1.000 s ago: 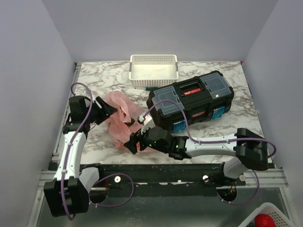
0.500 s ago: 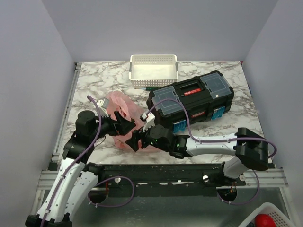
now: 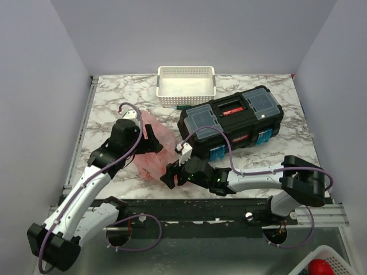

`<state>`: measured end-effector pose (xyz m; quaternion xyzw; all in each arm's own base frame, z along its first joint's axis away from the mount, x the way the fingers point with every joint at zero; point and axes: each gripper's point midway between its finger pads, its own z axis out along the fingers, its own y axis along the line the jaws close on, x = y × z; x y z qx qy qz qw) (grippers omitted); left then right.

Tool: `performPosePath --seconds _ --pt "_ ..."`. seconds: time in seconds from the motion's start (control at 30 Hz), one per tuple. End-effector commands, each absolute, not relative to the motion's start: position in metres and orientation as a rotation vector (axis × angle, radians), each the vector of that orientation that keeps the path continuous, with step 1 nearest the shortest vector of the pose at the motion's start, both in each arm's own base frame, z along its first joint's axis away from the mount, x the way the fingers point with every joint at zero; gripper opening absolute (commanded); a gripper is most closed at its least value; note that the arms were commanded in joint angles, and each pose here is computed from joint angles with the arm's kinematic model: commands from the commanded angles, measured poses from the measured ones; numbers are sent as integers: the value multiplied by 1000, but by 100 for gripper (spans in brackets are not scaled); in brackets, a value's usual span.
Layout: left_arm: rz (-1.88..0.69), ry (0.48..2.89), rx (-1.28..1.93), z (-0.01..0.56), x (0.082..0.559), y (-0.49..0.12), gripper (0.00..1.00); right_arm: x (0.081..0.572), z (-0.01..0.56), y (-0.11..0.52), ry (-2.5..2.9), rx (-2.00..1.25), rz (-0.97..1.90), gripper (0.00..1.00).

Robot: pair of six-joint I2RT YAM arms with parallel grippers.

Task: Take the fake fruits out of the plastic bag
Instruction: Adjust the plastic bag at the center of the board.

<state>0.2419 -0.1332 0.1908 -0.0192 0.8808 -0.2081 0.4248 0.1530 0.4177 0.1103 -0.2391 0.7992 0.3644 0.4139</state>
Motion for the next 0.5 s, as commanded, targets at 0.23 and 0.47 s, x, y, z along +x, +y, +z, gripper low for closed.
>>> performPosePath --seconds 0.23,0.47 --pt "338 2314 -72 209 298 -38 0 158 58 415 2040 -711 777 41" --pt "862 2186 -57 236 333 13 0 133 67 420 1992 -918 703 1"
